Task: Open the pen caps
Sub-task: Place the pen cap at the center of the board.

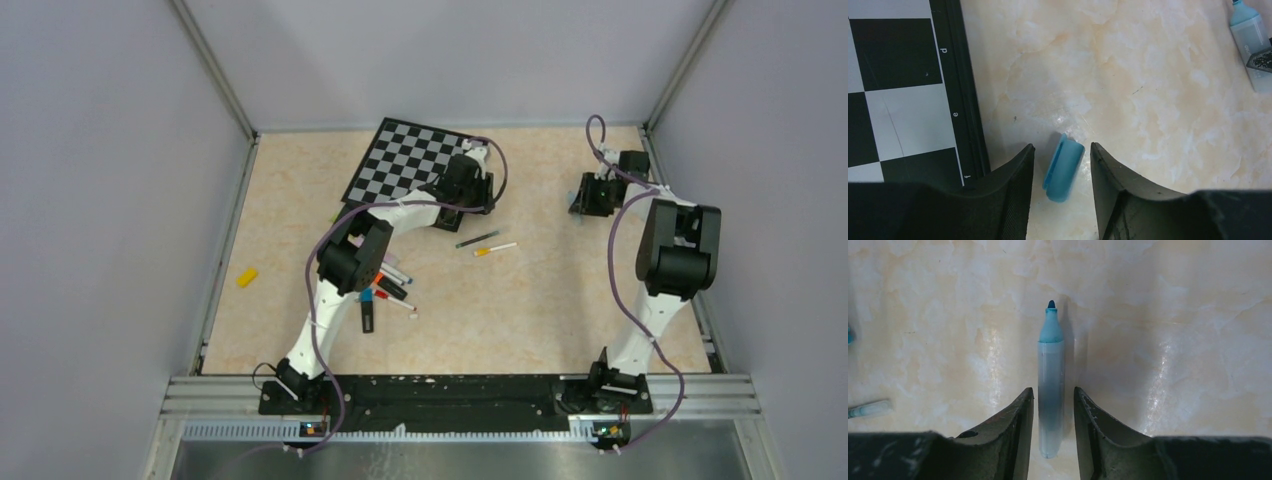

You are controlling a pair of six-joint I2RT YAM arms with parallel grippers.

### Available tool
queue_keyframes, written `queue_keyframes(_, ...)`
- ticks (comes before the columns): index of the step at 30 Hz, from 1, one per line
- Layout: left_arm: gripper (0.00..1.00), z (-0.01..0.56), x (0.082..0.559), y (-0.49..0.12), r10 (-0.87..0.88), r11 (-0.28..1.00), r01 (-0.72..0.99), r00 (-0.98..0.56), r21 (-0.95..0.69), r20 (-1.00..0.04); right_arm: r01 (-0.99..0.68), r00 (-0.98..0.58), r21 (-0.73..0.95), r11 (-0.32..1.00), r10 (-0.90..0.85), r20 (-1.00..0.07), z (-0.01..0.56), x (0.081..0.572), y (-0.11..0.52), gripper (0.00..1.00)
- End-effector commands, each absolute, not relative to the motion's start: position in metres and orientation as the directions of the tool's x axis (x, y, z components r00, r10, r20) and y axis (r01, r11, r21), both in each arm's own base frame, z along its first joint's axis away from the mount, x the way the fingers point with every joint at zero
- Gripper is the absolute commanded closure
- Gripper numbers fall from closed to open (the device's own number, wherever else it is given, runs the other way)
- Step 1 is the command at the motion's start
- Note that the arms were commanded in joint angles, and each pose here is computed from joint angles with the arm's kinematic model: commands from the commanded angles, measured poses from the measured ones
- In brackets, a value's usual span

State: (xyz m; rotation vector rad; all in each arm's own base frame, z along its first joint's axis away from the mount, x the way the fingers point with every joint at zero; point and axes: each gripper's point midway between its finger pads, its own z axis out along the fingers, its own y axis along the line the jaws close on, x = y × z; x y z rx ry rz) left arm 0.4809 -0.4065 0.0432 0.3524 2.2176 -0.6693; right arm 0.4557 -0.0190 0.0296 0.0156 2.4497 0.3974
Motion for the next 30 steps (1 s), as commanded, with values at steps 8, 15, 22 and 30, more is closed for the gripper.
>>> queue_keyframes(8,0.47,0.125,0.486,-0.389,0.035,0.834,0.476,-0.548,-0.277,-0.836,-0.085,-0.741,0.223,0.971,0.088,-0.665,0.066,0.457,-0.038,0.54)
queue_keyframes(15,0.4,0.197,0.449,-0.357,-0.016,0.816,0.52,-0.419,-0.254,-0.908,-0.151,-0.685,0.183,0.972,0.031,-0.728,0.104,0.434,-0.035,0.46)
queue_keyframes(22,0.09,0.225,0.379,-0.3,-0.081,0.797,0.554,-0.297,-0.24,-0.952,-0.402,-0.601,0.211,0.891,-0.083,-0.795,0.148,0.379,0.01,0.44)
queue_keyframes(30,0.01,0.204,0.286,-0.239,-0.205,0.697,0.585,-0.391,-0.414,-0.897,-0.815,-0.325,0.21,0.54,-0.126,-0.937,0.186,0.301,0.097,0.44)
